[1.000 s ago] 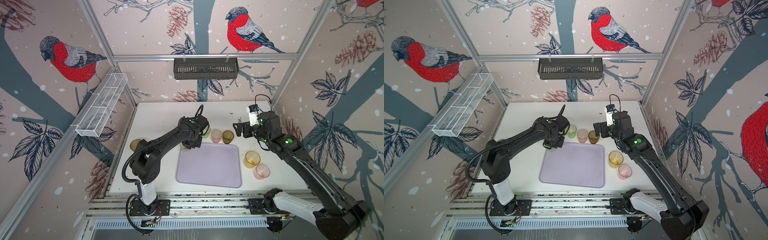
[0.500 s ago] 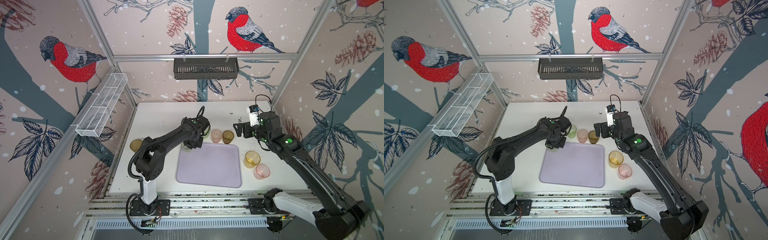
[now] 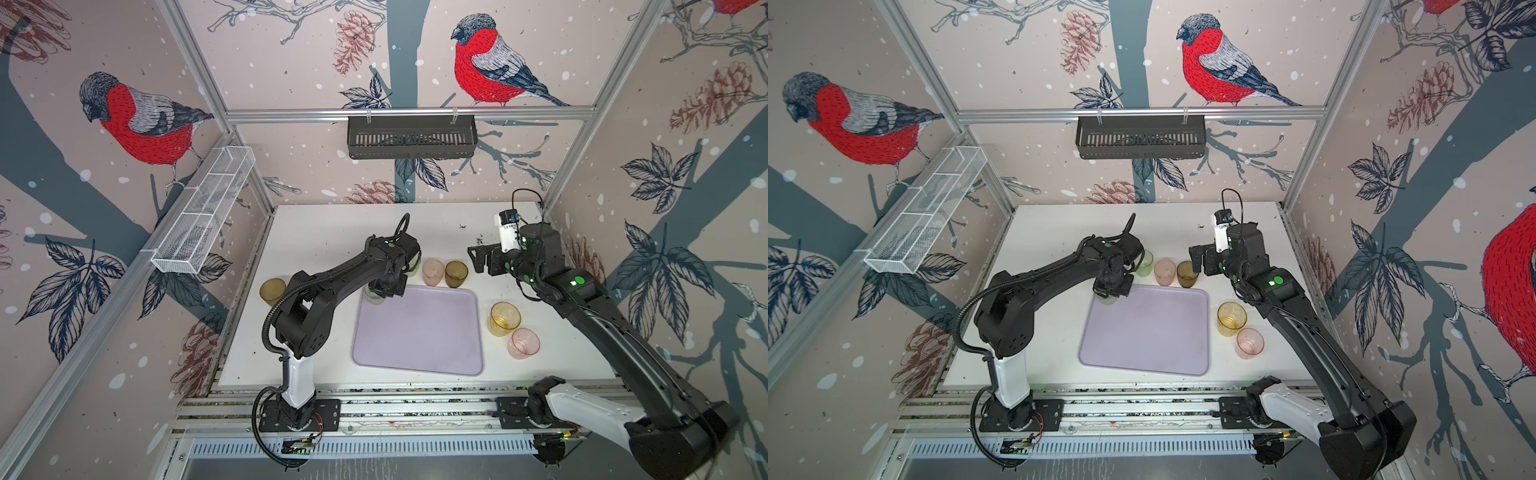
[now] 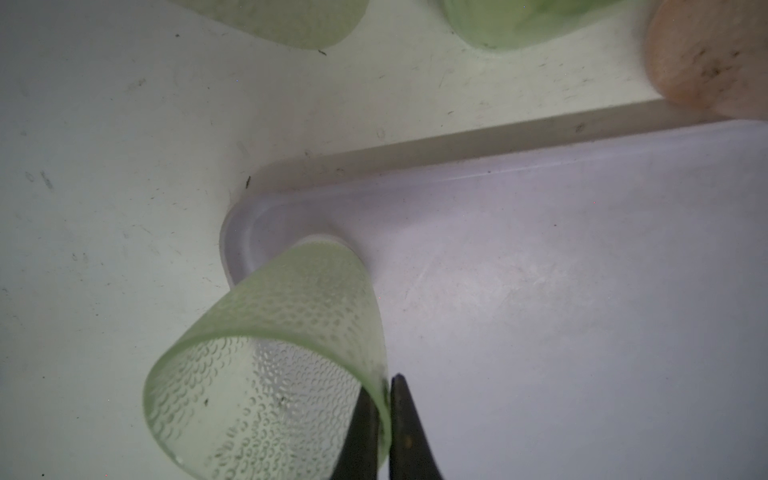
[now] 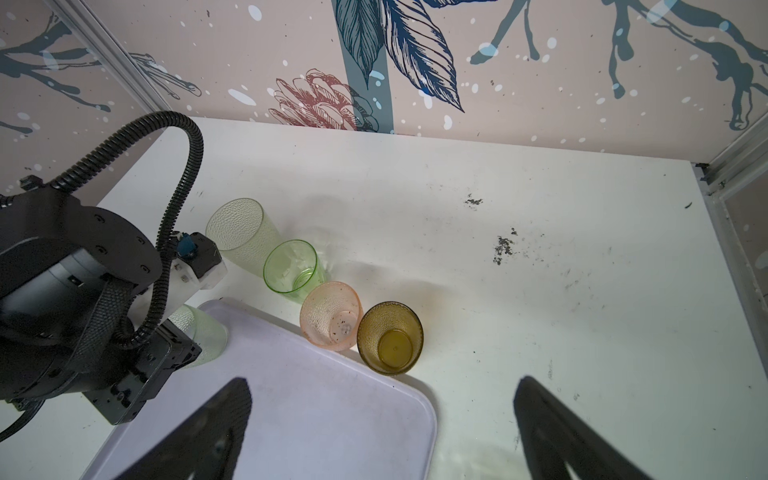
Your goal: Place the glasses into the tray
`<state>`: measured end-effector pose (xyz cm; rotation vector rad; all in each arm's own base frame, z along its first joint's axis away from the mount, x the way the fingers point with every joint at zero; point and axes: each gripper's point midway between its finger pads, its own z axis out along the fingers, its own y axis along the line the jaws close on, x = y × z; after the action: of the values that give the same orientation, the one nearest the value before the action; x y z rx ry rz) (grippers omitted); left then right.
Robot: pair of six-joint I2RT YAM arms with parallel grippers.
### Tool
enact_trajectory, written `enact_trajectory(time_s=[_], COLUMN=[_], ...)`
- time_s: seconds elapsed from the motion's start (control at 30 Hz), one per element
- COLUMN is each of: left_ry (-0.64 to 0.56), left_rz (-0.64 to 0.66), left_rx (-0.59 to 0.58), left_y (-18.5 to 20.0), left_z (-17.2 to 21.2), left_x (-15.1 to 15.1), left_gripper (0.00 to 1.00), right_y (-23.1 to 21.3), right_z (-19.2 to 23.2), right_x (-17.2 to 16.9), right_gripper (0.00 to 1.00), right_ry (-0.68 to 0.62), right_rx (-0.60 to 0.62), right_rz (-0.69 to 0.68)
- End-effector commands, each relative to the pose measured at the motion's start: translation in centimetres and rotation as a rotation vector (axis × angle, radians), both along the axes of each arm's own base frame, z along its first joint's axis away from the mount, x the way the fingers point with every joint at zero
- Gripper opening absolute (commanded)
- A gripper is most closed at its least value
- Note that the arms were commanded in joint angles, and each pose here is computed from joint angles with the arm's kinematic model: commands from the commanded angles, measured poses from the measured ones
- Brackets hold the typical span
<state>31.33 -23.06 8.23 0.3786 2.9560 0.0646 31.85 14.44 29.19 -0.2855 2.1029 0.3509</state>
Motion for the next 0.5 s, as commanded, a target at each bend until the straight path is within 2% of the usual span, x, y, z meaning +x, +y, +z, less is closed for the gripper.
enact_trajectory(time_s=[0.0,0.47], left_ry=[0.012,0.015], left_rz=[-0.002,-0.003], left_rx=[0.007,0.019], left_y=[0.17,0.40], left_z=[-0.25,-0.34], left_x=[-0.07,-0.12], left_gripper=[0.03,0.12], right_y=[0.13,0.02], right_z=[0.38,0.54], right_x=[0.30,0.46], right_gripper=[1.00,1.00], right_ry=[-0.015,-0.019], right_rx=[0.015,0.019], right_rz=[0.000,-0.001])
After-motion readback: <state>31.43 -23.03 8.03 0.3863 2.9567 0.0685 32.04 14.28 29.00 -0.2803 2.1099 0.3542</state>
